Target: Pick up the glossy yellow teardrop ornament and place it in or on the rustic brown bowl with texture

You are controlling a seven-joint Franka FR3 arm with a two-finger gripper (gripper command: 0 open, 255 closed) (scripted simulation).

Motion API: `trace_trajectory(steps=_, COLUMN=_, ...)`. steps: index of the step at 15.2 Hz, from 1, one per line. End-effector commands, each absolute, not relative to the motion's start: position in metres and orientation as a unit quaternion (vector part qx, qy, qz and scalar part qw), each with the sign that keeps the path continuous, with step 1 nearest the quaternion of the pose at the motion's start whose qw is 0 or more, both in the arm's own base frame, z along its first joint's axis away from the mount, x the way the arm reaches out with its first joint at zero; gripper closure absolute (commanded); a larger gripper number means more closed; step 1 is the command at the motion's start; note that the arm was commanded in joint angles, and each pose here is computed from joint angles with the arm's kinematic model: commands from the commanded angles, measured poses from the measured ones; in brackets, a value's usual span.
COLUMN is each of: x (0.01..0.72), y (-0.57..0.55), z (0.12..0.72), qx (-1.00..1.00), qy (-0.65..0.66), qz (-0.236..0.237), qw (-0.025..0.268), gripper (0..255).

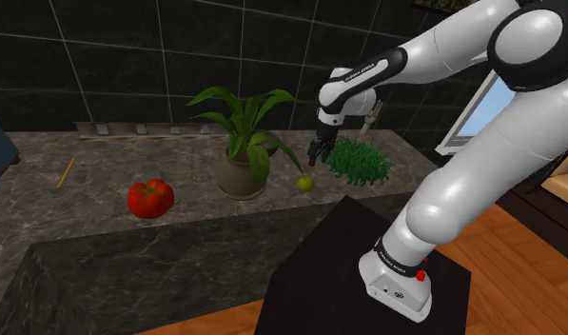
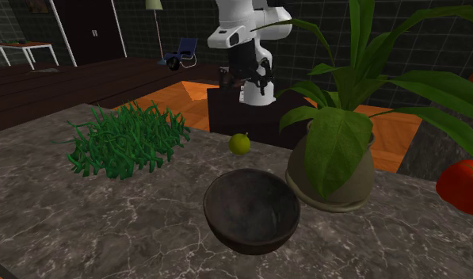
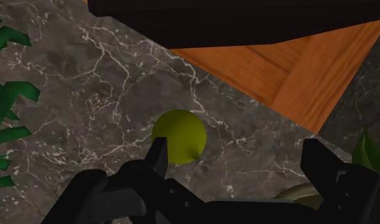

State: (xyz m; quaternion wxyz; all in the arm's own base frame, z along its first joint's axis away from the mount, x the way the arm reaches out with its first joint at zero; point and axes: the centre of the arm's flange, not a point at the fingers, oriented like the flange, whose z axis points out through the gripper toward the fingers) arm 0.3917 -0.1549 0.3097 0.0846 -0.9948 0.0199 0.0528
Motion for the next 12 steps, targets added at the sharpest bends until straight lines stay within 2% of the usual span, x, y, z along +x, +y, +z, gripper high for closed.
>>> trace_trajectory(steps=1, x=0.396, y=-0.171, z=0.285, qx=-0.994, qy=0.020, qz=0.053, qw=0.092, gripper=0)
trace_trajectory(steps=7, x=0.417, y=-0.209, z=0.213, qx=-0.991, qy=0.020, qz=0.056, qw=0.116, gripper=0)
trace_trajectory(steps=12, x=0.417, y=-0.206, z=0.188, qx=-0.991, qy=0.020, qz=0.056, qw=0.118, gripper=0)
